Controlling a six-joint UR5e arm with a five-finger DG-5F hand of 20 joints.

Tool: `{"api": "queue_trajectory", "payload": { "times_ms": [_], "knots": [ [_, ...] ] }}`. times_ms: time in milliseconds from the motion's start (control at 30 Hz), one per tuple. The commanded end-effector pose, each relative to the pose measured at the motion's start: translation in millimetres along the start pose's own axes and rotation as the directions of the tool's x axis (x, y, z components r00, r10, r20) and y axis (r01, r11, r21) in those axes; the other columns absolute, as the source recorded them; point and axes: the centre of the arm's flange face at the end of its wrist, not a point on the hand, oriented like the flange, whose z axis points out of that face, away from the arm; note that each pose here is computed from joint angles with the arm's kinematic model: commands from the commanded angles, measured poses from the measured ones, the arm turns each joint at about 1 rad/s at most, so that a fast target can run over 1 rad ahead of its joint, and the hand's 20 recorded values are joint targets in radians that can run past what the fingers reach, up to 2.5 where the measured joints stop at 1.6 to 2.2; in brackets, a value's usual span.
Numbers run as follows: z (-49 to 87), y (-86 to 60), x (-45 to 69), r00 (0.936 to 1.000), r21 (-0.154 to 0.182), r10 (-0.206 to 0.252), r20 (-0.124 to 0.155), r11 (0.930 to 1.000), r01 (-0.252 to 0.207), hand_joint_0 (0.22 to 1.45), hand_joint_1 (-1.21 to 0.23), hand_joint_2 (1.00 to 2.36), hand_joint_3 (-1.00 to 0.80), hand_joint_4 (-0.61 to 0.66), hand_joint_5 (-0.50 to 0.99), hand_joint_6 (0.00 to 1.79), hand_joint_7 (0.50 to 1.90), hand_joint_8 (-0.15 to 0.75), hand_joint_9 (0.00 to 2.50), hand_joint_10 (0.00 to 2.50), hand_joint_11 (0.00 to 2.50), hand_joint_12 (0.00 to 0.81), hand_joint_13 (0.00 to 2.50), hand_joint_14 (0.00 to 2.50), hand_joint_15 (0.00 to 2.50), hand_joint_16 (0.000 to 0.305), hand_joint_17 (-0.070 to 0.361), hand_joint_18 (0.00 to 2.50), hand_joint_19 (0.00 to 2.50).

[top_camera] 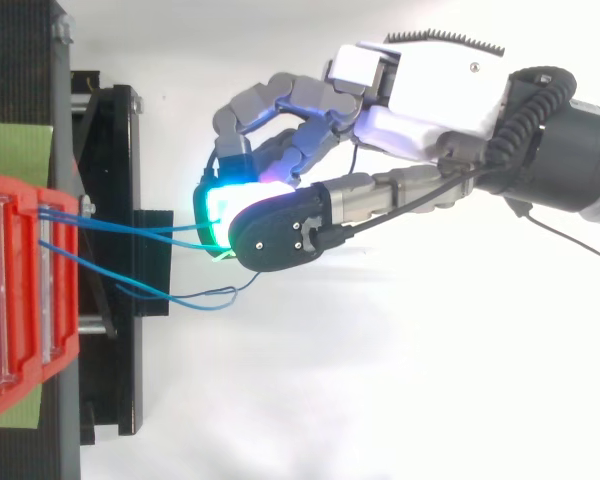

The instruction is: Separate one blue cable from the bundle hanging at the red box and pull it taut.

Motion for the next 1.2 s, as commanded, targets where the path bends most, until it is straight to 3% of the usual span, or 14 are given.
{"api": "queue_trajectory", "payload": {
  "times_ms": [0, 400, 533, 633, 933, 1167],
  "knots": [
    [0.0, -0.5, -0.6, 1.0000, 0.001, -0.004, 0.002, 1.0000, 0.004, 0.61, -0.70, 1.02, -0.24, 0.13, -0.20, 0.92, 1.25, 0.307, 1.02, 0.02, 1.08, 0.330, 0.73, 0.02, 0.43, 0.040, 0.090, 0.56, 0.41],
    [-0.8, -1.2, -1.0, 1.0000, 0.008, -0.008, 0.003, 0.9999, 0.008, 0.70, -0.77, 1.00, -0.48, 0.05, -0.21, 0.94, 1.19, 0.276, 0.96, 0.02, 1.05, 0.321, 0.70, 0.02, 0.40, 0.040, 0.090, 0.56, 0.36],
    [-0.8, -1.2, -1.1, 1.0000, 0.008, -0.008, 0.005, 0.9999, 0.008, 0.66, -0.77, 1.00, -0.50, 0.10, -0.21, 0.93, 1.14, 0.272, 0.95, 0.02, 1.05, 0.319, 0.69, 0.02, 0.41, 0.040, 0.090, 0.56, 0.36],
    [-0.8, -1.2, -1.1, 0.9999, 0.008, -0.009, 0.005, 0.9999, 0.009, 0.58, -0.67, 1.00, -0.50, 0.12, -0.20, 0.92, 1.14, 0.286, 0.98, 0.02, 1.06, 0.325, 0.69, 0.02, 0.42, 0.041, 0.092, 0.55, 0.39],
    [-1.0, -1.4, -0.8, 0.9999, 0.010, -0.010, 0.011, 0.9999, 0.010, 0.53, -0.42, 1.00, -0.50, 0.14, -0.18, 0.90, 1.20, 0.306, 1.03, 0.02, 1.06, 0.343, 0.69, 0.02, 0.44, 0.045, 0.102, 0.53, 0.43],
    [-0.9, -1.4, -1.9, 0.9999, 0.010, -0.008, 0.012, 0.9999, 0.008, 0.46, -0.48, 1.00, -0.50, 0.15, -0.18, 0.90, 1.17, 0.333, 1.04, 0.02, 1.06, 0.371, 0.70, 0.01, 0.44, 0.052, 0.117, 0.53, 0.45]
  ]
}}
